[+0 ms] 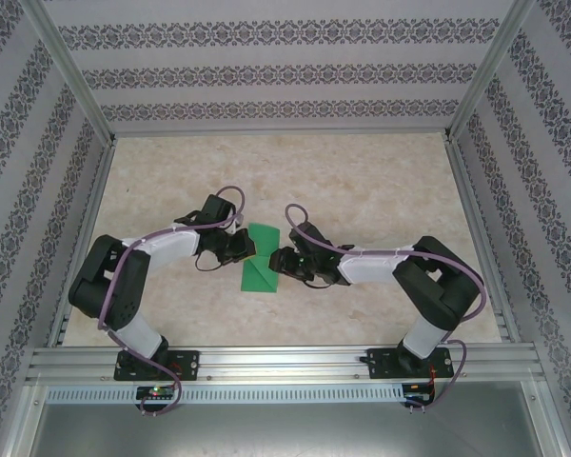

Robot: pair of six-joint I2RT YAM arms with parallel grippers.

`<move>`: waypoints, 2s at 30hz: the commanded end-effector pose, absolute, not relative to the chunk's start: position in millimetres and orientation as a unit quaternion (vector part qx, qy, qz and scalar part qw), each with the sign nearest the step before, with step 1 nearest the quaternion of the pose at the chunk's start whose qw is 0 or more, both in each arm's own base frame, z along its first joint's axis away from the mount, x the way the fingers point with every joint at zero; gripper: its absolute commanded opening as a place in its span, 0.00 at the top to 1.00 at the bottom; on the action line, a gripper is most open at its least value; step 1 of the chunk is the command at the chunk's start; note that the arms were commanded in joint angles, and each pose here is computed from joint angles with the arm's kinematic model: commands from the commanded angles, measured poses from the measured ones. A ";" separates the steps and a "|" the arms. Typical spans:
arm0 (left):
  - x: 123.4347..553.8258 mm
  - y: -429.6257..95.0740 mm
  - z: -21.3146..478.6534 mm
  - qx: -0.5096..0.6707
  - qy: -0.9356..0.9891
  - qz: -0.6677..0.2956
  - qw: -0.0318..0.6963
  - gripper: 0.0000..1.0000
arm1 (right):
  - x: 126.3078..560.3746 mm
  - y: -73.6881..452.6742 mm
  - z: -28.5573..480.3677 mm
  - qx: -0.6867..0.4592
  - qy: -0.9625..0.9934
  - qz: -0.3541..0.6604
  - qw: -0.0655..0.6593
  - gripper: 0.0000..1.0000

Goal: Fold a paper plane with a square sheet of paper (pick it up from the middle)
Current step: Turn over the paper at the center of the table.

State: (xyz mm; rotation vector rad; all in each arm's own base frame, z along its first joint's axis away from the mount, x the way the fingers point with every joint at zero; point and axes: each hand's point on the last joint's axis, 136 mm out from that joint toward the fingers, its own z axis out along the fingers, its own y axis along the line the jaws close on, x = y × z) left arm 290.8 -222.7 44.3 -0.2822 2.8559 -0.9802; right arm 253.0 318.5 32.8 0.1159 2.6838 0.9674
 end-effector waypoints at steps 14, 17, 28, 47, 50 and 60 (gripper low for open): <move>283.6 -220.9 19.2 -0.081 0.951 -0.296 0.029 0.93 | 263.4 338.5 30.7 0.040 0.924 0.357 0.133 0.54; 282.7 -219.7 17.7 -0.082 0.952 -0.294 0.027 0.93 | 262.8 340.0 30.9 0.041 0.920 0.366 0.132 0.55; 283.1 -219.3 19.3 -0.078 0.953 -0.292 0.032 0.90 | 262.5 339.6 32.1 0.048 0.916 0.376 0.132 0.56; 287.0 -221.1 28.0 -0.083 0.950 -0.298 0.039 0.90 | 263.2 351.3 29.7 0.019 0.893 0.428 0.139 0.63; 288.1 -220.5 31.4 -0.081 0.951 -0.295 0.043 0.90 | 262.0 348.9 27.6 0.016 0.894 0.426 0.140 0.67; 296.6 -220.6 62.8 -0.087 0.944 -0.308 0.078 0.88 | 260.7 341.6 42.2 0.001 0.904 0.403 0.141 0.87</move>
